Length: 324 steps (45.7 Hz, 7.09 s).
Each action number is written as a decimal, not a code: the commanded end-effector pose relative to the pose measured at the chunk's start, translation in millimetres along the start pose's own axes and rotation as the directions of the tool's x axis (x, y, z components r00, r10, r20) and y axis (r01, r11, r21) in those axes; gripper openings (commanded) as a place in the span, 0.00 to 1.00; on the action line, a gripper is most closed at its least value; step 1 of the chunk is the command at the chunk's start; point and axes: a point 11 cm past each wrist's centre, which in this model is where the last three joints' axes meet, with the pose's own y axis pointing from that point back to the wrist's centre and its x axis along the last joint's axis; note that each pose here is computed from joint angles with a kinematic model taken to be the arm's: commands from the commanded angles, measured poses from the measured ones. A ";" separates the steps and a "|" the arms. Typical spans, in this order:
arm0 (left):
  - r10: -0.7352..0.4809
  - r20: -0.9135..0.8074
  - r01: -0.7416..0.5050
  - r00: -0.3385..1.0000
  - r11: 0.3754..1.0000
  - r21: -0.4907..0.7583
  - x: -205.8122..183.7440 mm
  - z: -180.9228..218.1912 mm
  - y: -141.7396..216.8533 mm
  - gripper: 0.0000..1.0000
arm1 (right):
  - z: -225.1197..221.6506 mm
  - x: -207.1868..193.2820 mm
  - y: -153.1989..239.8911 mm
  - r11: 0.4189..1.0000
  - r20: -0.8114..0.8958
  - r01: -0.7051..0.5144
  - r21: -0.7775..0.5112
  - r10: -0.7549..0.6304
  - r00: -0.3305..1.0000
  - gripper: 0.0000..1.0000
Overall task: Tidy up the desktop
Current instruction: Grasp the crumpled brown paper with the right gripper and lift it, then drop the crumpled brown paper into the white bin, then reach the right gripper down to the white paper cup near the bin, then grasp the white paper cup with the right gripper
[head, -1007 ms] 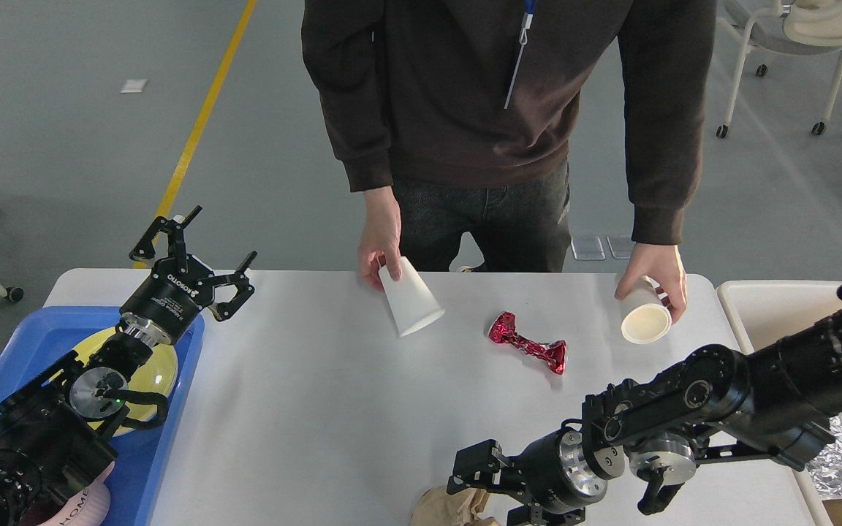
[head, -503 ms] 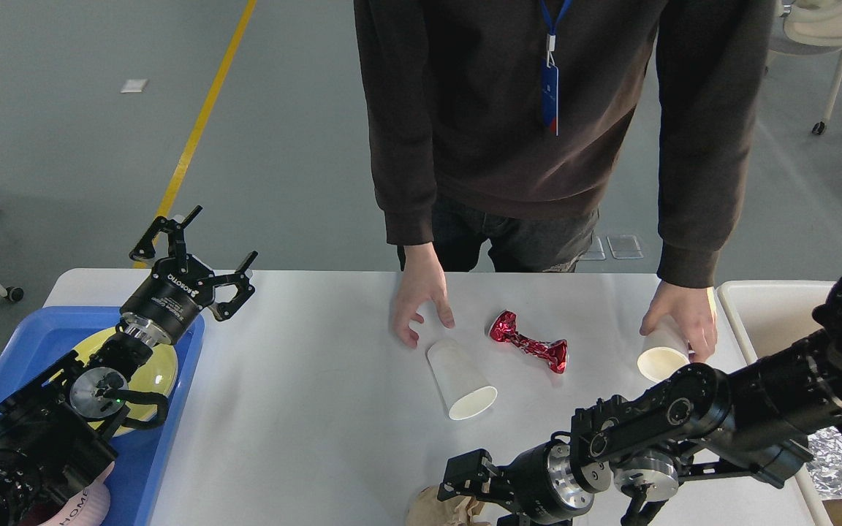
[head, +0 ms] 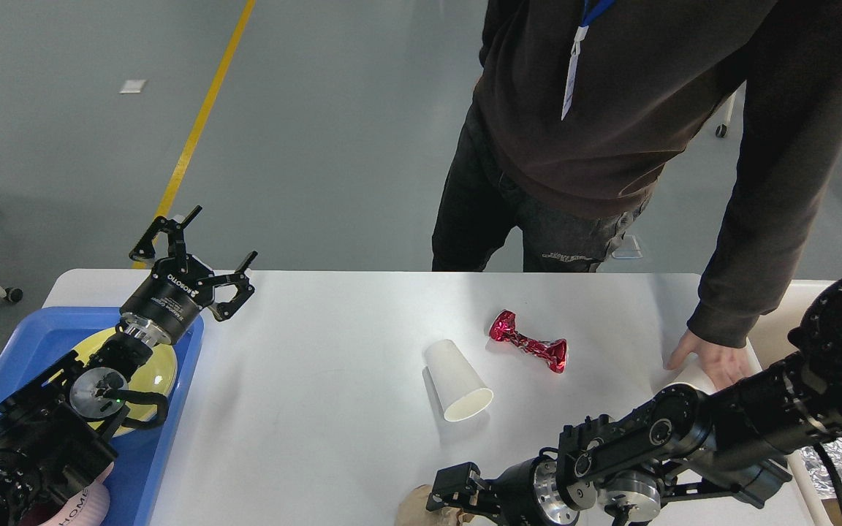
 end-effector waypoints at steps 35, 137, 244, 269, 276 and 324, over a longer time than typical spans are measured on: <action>0.000 0.000 0.000 1.000 1.000 0.000 0.0 0.0 0.0 1.00 | -2.3 -16.8 -26.3 0.998 0.036 -0.044 0.037 0.042 0.998 0.02; 0.001 0.001 -0.001 1.000 1.000 -0.003 0.4 1.1 0.3 1.00 | 342.8 195.4 304.9 0.469 -0.240 -0.614 -0.634 0.636 0.734 0.00; 0.000 0.000 0.000 1.000 1.000 -0.003 0.0 0.4 0.0 1.00 | 136.5 226.6 246.1 0.755 0.039 -0.494 -0.431 0.563 0.826 1.00; 0.000 -0.001 0.000 1.000 1.000 -0.004 0.1 0.6 0.0 1.00 | 165.7 228.1 147.3 0.725 0.159 -0.570 -0.388 0.661 0.733 1.00; 0.000 0.000 0.000 1.000 1.000 -0.003 0.0 0.4 0.0 1.00 | 165.9 228.5 131.5 0.704 0.151 -0.600 -0.379 0.687 0.711 1.00; 0.000 -0.001 0.000 1.000 1.000 -0.004 0.1 0.7 0.0 1.00 | 113.0 245.3 338.9 0.770 -0.007 -0.519 -0.372 0.557 0.831 0.00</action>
